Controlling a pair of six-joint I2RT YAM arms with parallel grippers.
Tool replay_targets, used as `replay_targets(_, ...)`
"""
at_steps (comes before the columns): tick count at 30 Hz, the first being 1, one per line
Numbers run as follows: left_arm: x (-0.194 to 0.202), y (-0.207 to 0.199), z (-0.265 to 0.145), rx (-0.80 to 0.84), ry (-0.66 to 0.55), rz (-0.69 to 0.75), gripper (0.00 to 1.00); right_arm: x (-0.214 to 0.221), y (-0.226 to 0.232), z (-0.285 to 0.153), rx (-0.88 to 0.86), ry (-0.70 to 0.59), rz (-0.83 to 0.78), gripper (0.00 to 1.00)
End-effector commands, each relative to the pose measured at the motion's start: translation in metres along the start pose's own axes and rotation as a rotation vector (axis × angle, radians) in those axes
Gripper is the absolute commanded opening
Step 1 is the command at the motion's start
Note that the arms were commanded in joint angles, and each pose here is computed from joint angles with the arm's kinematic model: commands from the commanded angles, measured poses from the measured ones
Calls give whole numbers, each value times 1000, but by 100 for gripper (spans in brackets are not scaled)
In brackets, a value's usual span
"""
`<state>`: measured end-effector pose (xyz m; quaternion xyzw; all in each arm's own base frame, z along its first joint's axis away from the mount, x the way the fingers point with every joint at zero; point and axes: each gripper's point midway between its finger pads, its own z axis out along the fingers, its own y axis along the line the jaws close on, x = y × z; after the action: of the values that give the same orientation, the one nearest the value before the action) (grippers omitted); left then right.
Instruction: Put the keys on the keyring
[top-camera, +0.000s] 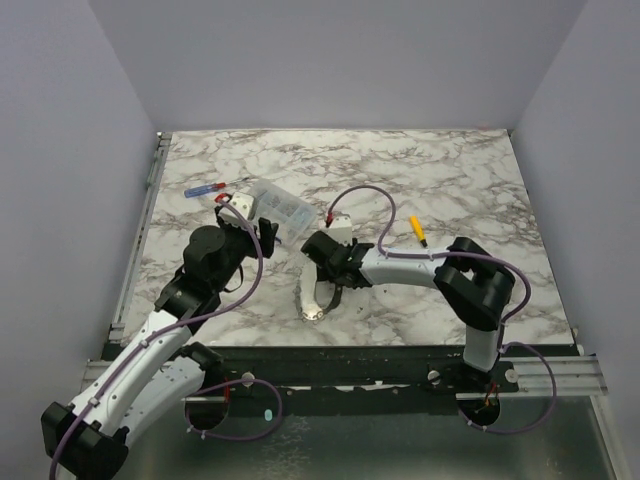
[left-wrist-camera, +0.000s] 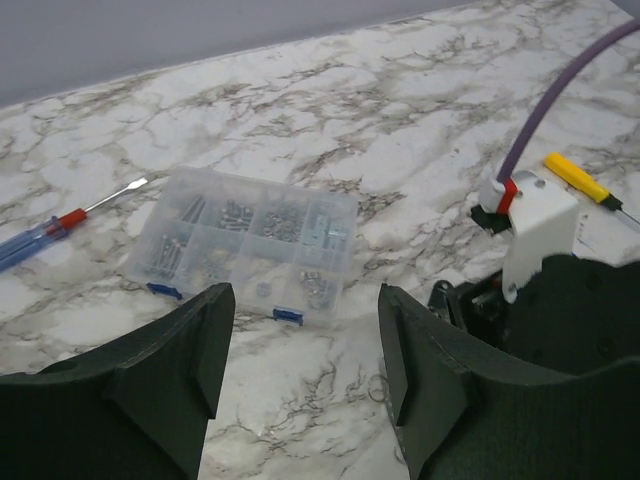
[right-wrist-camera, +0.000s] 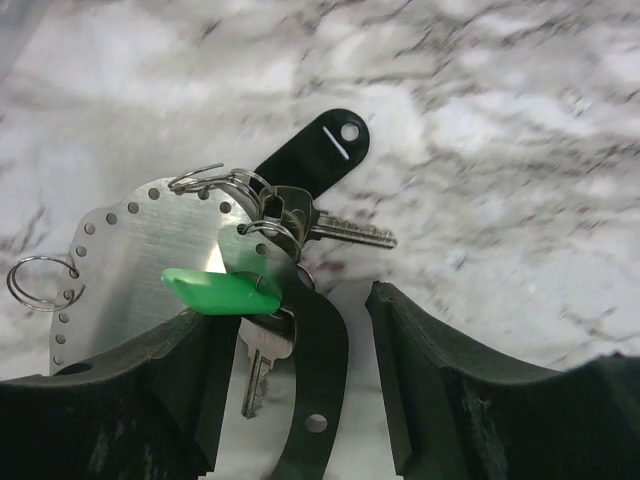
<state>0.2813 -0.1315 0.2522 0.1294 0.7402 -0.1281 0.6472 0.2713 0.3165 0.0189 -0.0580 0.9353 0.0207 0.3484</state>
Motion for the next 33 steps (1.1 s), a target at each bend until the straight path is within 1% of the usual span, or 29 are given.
replay_targets(1, 10, -32, 6, 180, 25, 11, 64, 26, -67, 29, 153, 112, -57, 60)
replay_targets(4, 17, -41, 8, 230, 46, 12, 62, 17, -79, 33, 157, 109, -12, 59)
replay_targets(9, 30, -62, 11, 326, 102, -26, 59, -4, -78, 24, 127, 70, 4, 61)
replay_targets(12, 39, -78, 10, 380, 152, -88, 55, -23, -83, 14, 116, 34, 24, 64)
replay_targets(15, 53, -95, 6, 408, 206, -108, 55, -37, -95, 3, 103, 16, 54, 70)
replay_targets(18, 71, -110, 2, 394, 278, -77, 55, -47, -106, -10, 92, -2, 79, 77)
replay_targets(20, 86, -123, -1, 397, 336, -56, 55, -54, -113, -21, 85, -25, 94, 83)
replay_targets(22, 103, -136, -3, 417, 402, -51, 59, -60, -119, -33, 81, -56, 114, 88)
replay_targets(24, 119, -147, -5, 446, 468, -54, 62, -68, -128, -47, 84, -97, 135, 90)
replay_targets(28, 148, -164, -5, 466, 565, -16, 62, -73, -148, -63, 114, -147, 169, 92)
replay_targets(30, 163, -170, -2, 462, 612, 11, 62, -73, -155, -70, 120, -166, 181, 92)
replay_targets(33, 174, -178, 4, 469, 653, 30, 59, -69, -161, -75, 119, -174, 184, 92)
